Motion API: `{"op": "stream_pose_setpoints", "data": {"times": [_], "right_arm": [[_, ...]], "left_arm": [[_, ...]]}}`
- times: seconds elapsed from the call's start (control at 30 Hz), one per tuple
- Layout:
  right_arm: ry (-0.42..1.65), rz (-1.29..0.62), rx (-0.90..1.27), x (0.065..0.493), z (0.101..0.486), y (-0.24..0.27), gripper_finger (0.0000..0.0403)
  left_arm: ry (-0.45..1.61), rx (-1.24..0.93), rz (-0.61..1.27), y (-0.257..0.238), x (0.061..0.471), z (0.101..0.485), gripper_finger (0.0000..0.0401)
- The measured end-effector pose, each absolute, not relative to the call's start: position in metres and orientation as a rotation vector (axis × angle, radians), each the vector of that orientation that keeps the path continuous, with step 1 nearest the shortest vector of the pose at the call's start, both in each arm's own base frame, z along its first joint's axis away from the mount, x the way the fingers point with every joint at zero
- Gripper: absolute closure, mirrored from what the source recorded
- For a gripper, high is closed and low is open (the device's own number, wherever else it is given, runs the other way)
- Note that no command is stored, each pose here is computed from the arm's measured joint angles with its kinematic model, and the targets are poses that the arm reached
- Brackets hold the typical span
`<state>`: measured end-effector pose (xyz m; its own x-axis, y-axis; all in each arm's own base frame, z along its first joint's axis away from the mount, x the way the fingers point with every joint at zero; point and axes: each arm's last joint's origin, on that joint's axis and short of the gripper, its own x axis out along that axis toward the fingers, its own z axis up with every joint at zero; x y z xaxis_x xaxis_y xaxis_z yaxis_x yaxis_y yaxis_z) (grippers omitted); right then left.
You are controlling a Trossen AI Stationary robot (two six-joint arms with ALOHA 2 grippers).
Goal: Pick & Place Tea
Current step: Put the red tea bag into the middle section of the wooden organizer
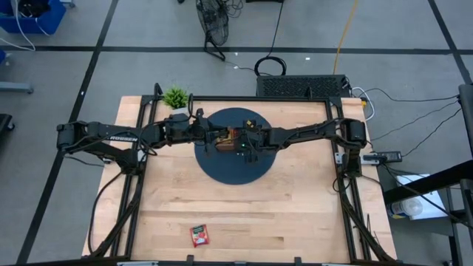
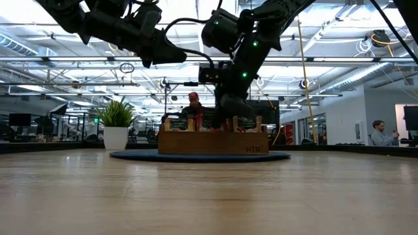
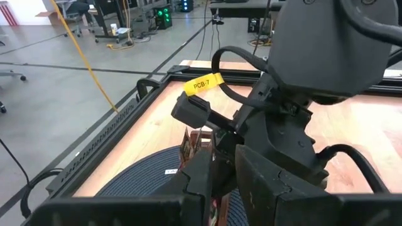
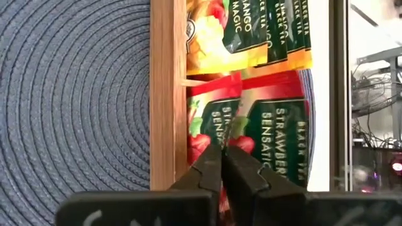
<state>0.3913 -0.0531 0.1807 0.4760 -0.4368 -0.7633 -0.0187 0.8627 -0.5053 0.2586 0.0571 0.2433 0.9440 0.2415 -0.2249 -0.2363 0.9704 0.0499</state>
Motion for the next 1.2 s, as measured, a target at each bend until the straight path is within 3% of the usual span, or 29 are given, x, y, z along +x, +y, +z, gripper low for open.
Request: {"op": "stream_pose_setpoints", "data": {"times": [0.57, 0.87, 1.07, 1.2], "right_arm": [[1.04, -0.429, -0.668, 0.395, 0.186, -0.042, 0.0265], [0.947, -0.401, -0.654, 0.391, 0.209, -0.013, 0.0261], [0.789, -0.358, -0.634, 0.374, 0.255, 0.022, 0.0262], [0.724, -0.342, -0.534, 0.357, 0.277, 0.04, 0.0262]], "left_arm": [[0.232, 0.023, 0.243, 0.057, 0.259, 0.243, 0.0325], [0.378, -0.012, 0.236, 0.056, 0.254, 0.23, 0.0325], [0.489, -0.045, 0.084, 0.043, 0.252, 0.219, 0.0325], [0.524, 0.038, -0.053, 0.008, 0.254, 0.216, 0.0325]]}}
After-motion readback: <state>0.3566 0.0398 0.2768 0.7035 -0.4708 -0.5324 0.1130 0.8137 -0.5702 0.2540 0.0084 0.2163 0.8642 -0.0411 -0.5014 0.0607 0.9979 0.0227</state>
